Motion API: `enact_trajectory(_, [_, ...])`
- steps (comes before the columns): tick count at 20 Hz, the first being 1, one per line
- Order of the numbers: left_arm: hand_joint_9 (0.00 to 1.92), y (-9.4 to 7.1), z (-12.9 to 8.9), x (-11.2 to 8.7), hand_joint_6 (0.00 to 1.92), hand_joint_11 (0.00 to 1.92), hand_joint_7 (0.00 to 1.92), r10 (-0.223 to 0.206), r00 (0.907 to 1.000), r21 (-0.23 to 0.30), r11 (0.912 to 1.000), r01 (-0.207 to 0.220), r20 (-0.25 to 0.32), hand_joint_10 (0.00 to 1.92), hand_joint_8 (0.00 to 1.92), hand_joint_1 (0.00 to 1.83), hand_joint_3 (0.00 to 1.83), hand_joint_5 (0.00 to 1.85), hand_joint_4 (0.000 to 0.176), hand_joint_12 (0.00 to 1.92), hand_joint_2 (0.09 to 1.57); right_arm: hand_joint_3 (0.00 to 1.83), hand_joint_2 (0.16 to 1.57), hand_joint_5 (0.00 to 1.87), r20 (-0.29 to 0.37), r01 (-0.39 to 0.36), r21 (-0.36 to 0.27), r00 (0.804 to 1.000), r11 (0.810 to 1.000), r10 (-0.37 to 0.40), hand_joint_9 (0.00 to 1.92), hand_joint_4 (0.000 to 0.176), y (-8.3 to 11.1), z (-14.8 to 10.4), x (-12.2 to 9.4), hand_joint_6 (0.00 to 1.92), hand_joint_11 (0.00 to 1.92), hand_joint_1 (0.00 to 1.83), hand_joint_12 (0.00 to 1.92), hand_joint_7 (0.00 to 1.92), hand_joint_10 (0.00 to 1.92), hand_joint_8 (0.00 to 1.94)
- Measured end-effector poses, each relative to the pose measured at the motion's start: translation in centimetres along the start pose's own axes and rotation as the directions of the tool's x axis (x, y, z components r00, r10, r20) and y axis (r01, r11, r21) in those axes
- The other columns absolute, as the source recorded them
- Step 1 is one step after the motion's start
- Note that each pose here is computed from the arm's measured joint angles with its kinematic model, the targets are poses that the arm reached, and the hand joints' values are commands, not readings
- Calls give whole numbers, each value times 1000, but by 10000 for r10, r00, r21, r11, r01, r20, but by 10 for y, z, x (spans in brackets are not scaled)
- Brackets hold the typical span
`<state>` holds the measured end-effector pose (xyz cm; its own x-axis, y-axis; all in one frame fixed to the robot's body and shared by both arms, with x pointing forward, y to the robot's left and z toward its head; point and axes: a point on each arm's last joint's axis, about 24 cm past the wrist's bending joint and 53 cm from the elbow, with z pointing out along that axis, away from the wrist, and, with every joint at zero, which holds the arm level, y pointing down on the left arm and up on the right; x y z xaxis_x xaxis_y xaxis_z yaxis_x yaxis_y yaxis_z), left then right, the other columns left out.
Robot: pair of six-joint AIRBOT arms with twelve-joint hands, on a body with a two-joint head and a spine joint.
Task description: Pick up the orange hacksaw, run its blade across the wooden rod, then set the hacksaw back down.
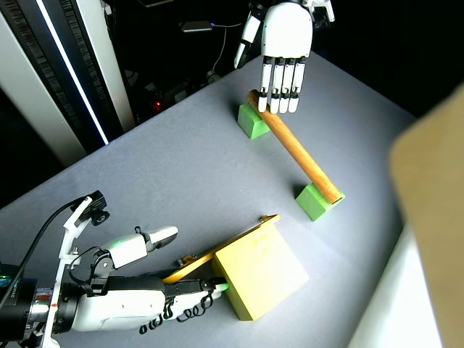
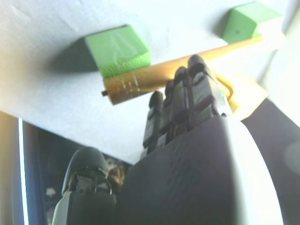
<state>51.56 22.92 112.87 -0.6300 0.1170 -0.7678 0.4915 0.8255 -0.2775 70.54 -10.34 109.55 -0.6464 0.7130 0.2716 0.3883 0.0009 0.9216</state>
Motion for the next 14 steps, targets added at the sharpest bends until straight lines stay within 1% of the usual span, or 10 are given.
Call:
enact_trajectory(2, [55, 0, 0, 0, 1, 0, 87, -3, 10000, -4, 10000, 3, 1, 1, 2, 0, 0, 101, 0, 168, 1263, 1, 1106, 75, 36, -1, 12, 10000, 10000, 1, 94, 0, 0, 0, -1, 0, 0, 965, 642, 42, 3, 0])
enact_trajectory(3, [76, 0, 0, 0, 2, 0, 108, 0, 10000, -4, 10000, 0, -1, 3, 2, 0, 0, 119, 0, 218, 1260, 2, 1111, 49, 45, 12, 12, 10000, 10000, -12, 80, 0, 0, 0, -1, 0, 0, 958, 617, 26, 0, 0])
enact_trajectory(4, [58, 0, 0, 0, 1, 0, 87, -3, 10000, -8, 10000, 3, 0, 1, 1, 0, 0, 97, 0, 177, 1257, 3, 1116, 42, 48, -5, 13, 10000, 10000, 5, 80, 0, -1, 0, -1, 0, 0, 968, 596, 23, 1, 0])
enact_trajectory(6, [64, 0, 0, 0, 2, 0, 91, -7, 10000, -4, 10000, 7, 3, 2, 1, 0, 1, 101, 0, 185, 1259, 3, 1138, 126, 92, -95, 40, 9999, 9999, 95, 174, 0, -2, 1, 0, 14, 0, 988, 788, 105, 19, 13])
enact_trajectory(7, [67, 0, 0, 0, 2, 0, 91, -7, 10000, -4, 10000, 7, 3, 2, 1, 0, 1, 108, 0, 225, 1265, 7, 1155, 148, 114, -142, 60, 9998, 9999, 141, 212, 0, -3, 1, 1, 14, 0, 996, 860, 135, 23, 15])
enact_trajectory(9, [86, 0, 0, 0, 6, 0, 104, -7, 10000, -8, 10000, 7, 2, 7, 5, 0, 2, 124, 0, 253, 1269, 6, 1194, 268, 417, -105, -113, 9991, 9999, 110, 338, 0, 0, 2, -4, 10, 0, 1052, 1086, 254, 19, 8])
enact_trajectory(10, [92, 0, 0, 0, 4, 0, 107, -9, 10000, -1, 10000, 9, -1, 9, 5, 0, 1, 120, 0, 256, 1269, 5, 1218, 371, 544, -245, -188, 9982, 9995, 255, 446, 0, 1, 2, -5, 17, 114, 1139, 1100, 375, 29, 16])
enact_trajectory(12, [83, -1, 0, 0, 1, 0, 101, -32, 10000, 18, 10000, 32, -3, 3, 1, 0, 1, 116, 0, 258, 1273, 1, 1229, 592, 676, -390, -207, 9969, 9990, 403, 785, 0, 1, 2, -9, 23, 401, 1305, 1061, 713, 75, 32])
enact_trajectory(13, [83, -1, 0, 0, 1, 0, 101, -35, 10000, 14, 10000, 35, -2, 3, 1, 0, 1, 116, 0, 258, 1273, 1, 1229, 592, 742, -433, -208, 9962, 9988, 447, 785, 0, 1, 1, -10, 23, 401, 1305, 1061, 713, 75, 32])
enact_trajectory(14, [90, -1, 0, 1, 4, 0, 109, -32, 10000, 14, 10000, 32, -4, 5, 4, 1, 0, 124, 0, 263, 1272, 0, 1163, 686, 813, -406, -174, 9958, 9990, 419, 765, 0, 0, 1, -12, 19, 515, 1533, 1056, 846, 1084, 28])
